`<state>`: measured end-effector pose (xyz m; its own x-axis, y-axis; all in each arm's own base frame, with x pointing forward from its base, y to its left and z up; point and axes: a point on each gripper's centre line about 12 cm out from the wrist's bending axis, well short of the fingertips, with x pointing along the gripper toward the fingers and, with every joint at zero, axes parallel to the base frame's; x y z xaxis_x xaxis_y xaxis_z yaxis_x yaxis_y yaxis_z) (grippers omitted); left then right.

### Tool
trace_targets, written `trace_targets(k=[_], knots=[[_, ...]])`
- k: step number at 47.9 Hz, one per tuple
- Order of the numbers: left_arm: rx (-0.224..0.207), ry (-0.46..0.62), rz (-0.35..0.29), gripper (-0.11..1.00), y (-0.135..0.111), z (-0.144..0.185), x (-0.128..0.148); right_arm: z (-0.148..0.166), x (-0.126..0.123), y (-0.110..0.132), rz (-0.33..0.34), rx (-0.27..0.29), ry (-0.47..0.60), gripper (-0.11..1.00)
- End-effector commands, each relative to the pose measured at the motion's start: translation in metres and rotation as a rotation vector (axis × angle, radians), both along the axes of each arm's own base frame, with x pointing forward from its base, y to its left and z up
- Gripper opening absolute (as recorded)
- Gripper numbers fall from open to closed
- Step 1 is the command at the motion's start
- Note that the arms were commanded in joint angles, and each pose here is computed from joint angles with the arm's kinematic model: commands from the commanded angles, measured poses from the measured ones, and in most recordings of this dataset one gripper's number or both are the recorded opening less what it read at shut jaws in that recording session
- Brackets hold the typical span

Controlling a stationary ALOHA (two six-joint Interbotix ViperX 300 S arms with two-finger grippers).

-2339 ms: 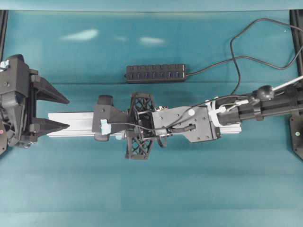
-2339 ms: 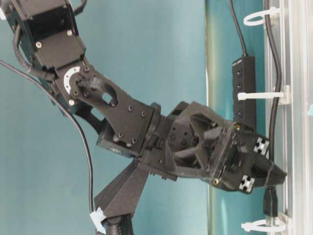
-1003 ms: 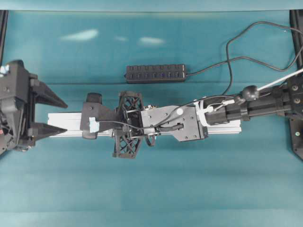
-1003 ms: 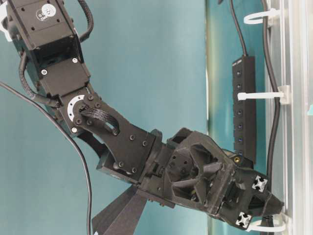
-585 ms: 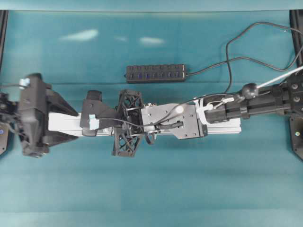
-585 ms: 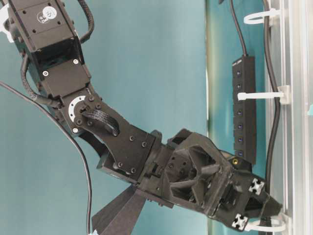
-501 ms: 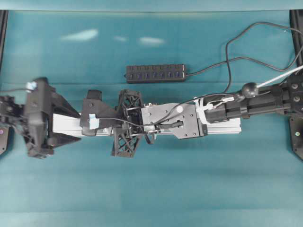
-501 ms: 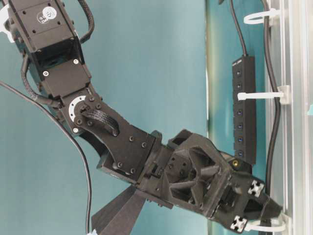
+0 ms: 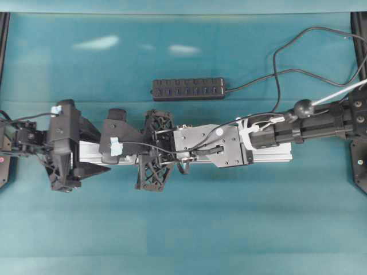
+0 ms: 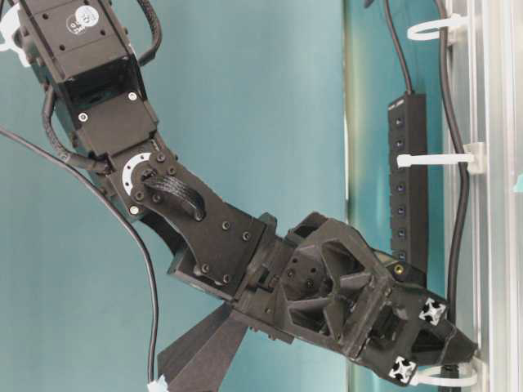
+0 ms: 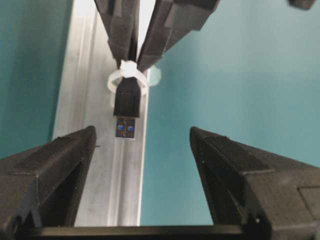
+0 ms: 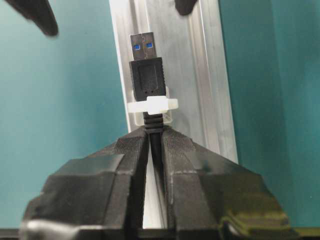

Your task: Pass the USB cable through three rings with both arms.

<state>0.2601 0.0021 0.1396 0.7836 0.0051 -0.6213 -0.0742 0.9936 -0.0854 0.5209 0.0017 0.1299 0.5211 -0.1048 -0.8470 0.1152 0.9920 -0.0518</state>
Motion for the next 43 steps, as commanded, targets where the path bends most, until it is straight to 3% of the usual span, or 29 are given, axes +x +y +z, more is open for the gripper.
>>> trace_targets(k=[1, 23, 29, 43], knots=[[0.002, -0.014, 0.005, 0.82, 0.002, 0.002, 0.008, 0.014, 0.002, 0.002, 0.008, 0.003, -0.042, -0.08], [0.001, -0.003, 0.008, 0.80, 0.003, -0.002, 0.020, 0.017, 0.003, 0.002, 0.009, 0.005, -0.054, -0.09], [0.001, 0.002, 0.009, 0.69, 0.003, -0.004, 0.022, 0.017, 0.003, 0.002, 0.009, 0.005, -0.056, -0.09], [0.011, 0.023, -0.001, 0.32, 0.003, -0.010, 0.027, 0.018, 0.003, 0.002, 0.009, 0.005, -0.057, -0.09]])
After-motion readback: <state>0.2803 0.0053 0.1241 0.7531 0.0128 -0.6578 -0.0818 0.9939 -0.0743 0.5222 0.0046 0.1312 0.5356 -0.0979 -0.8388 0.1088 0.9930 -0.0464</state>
